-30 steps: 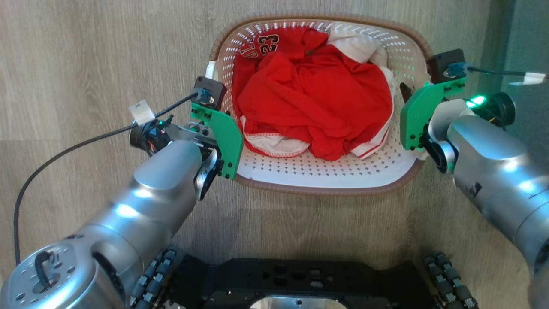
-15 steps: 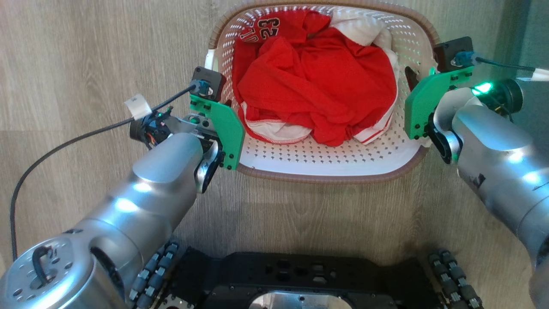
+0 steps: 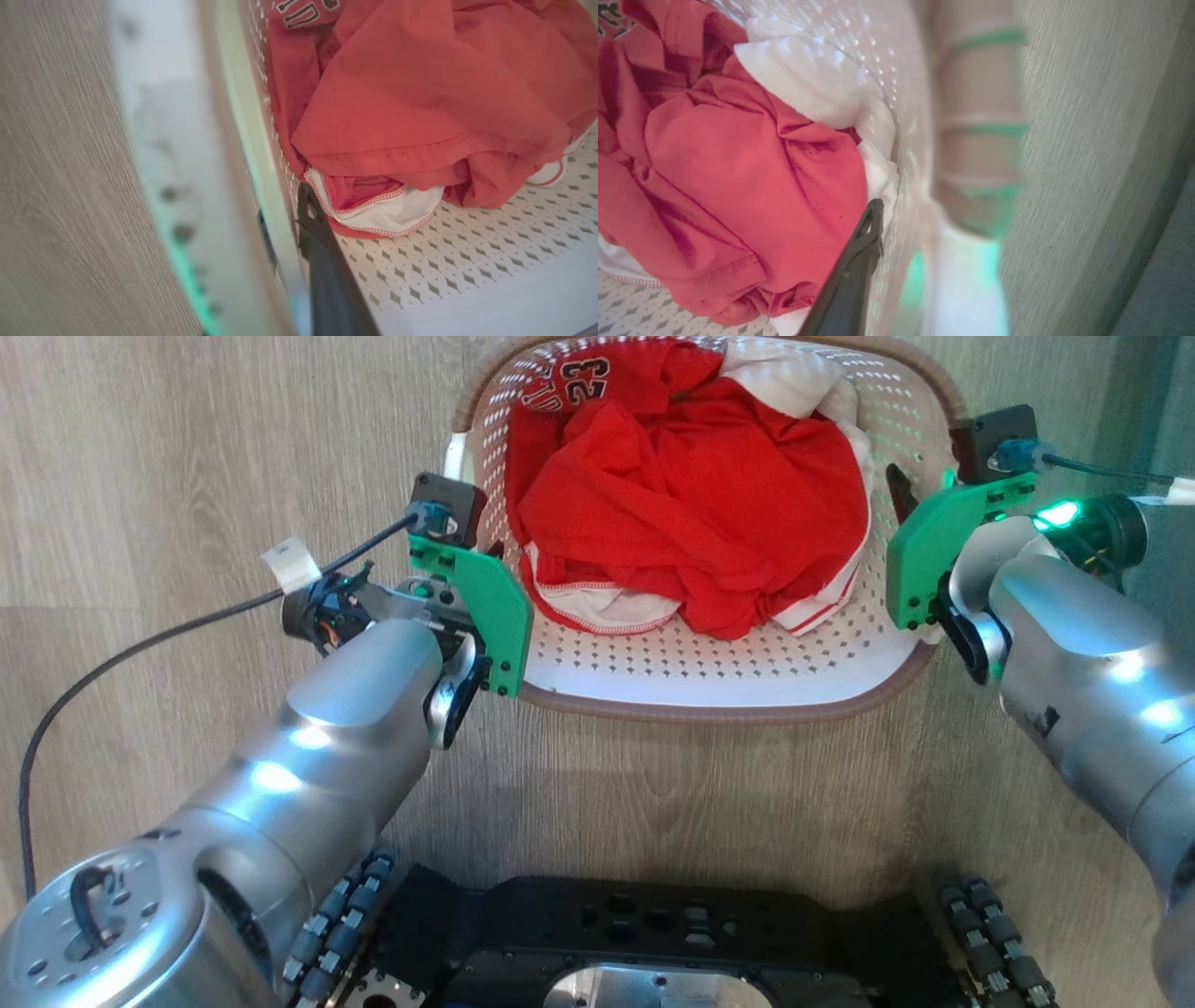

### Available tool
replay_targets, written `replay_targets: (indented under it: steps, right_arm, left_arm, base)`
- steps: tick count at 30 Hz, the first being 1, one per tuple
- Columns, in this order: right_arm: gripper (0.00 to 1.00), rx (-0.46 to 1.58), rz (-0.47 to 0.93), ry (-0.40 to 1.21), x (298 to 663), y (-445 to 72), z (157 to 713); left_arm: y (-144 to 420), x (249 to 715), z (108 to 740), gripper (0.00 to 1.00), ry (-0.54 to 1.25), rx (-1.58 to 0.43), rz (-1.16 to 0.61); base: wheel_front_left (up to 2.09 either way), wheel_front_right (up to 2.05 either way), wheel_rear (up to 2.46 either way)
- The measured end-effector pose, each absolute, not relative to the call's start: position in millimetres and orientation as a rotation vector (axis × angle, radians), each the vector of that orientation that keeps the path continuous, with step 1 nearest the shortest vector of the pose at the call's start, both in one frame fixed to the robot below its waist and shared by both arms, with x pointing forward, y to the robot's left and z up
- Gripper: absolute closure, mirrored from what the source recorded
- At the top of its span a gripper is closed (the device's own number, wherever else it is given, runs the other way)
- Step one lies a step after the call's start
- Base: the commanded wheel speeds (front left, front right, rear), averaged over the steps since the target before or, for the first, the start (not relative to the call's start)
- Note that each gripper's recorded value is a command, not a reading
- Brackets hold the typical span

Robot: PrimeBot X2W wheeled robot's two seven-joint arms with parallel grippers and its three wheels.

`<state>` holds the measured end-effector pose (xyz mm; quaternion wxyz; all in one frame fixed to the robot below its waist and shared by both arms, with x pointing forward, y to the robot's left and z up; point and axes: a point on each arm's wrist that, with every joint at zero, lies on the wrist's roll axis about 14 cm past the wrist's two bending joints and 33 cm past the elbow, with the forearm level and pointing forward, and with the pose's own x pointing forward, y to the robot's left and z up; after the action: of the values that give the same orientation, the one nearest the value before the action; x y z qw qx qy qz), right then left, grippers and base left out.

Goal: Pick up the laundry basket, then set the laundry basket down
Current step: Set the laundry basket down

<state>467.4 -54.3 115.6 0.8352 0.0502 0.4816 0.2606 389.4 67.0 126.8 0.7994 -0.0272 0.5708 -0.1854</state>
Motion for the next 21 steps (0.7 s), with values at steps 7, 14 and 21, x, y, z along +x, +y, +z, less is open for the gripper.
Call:
replay_targets:
  steps: [7, 14, 21]
  right_arm:
    - [0.00, 0.100, 0.581, 1.007, 466, -45, 117]
    - [0.00, 0.092, 0.576, 0.996, 468, -47, 119]
    - [0.00, 0.088, 0.566, 0.981, 474, -48, 130]
  left_arm:
    - [66, 394, 127, 0.00, 1.242, -0.045, -0.355]
    - [73, 393, 128, 0.00, 1.251, -0.016, -0.337]
    - [76, 398, 137, 0.00, 1.229, -0.013, -0.318]
  base:
    - [0.00, 0.00, 0.00]
    - [0.00, 0.00, 0.00]
    - [0.00, 0.00, 0.00]
